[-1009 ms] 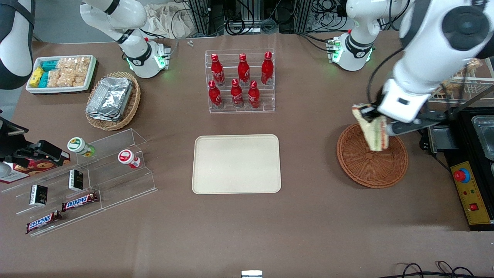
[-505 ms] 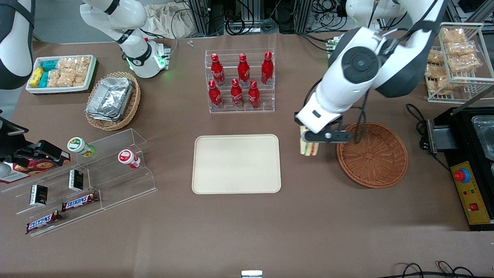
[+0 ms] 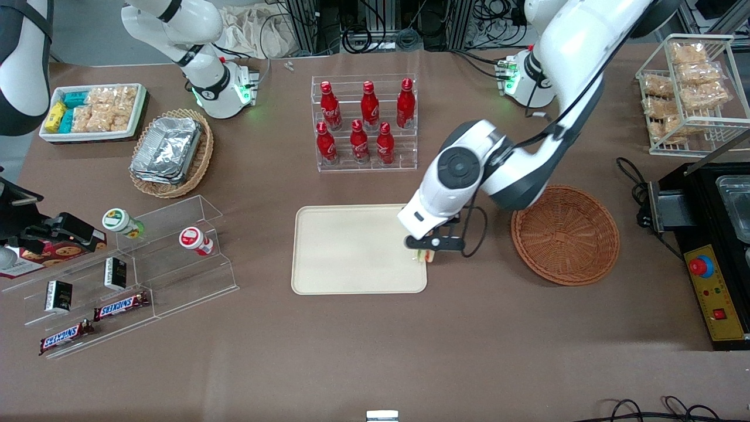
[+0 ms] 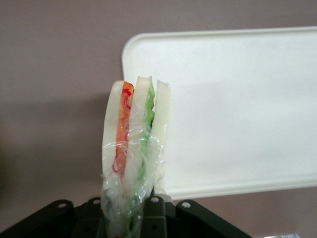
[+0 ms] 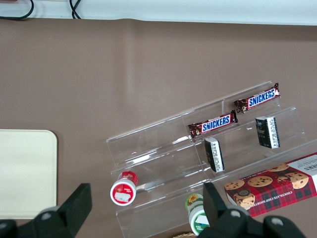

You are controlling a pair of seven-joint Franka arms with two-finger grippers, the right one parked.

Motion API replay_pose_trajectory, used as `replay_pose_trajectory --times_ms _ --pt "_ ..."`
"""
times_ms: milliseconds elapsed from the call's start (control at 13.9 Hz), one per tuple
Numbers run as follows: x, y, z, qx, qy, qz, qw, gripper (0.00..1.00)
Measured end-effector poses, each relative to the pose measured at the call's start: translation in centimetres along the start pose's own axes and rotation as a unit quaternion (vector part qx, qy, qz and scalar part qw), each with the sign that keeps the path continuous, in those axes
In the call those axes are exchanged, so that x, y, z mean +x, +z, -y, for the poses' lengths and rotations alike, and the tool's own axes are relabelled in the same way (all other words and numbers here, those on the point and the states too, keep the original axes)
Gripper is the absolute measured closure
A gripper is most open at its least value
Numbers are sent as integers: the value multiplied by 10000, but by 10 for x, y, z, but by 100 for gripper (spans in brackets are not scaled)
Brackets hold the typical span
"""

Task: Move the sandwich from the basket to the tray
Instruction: 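Lower the sandwich onto the tray and open the left gripper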

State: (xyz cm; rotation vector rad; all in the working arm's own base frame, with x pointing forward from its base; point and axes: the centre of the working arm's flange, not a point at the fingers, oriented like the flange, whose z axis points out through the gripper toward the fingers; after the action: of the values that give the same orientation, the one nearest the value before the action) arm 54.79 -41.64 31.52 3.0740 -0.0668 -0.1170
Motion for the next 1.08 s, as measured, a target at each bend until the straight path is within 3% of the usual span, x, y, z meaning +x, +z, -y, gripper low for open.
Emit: replay_pose_trajectory --times_ms 360,793,937,1081 --pt "9 61 -24 169 27 35 9998 81" --pt "15 82 -16 267 -16 72 9996 81" --pt "16 83 -15 257 -25 61 9996 67" --pt "18 80 -15 240 -34 36 9997 45"
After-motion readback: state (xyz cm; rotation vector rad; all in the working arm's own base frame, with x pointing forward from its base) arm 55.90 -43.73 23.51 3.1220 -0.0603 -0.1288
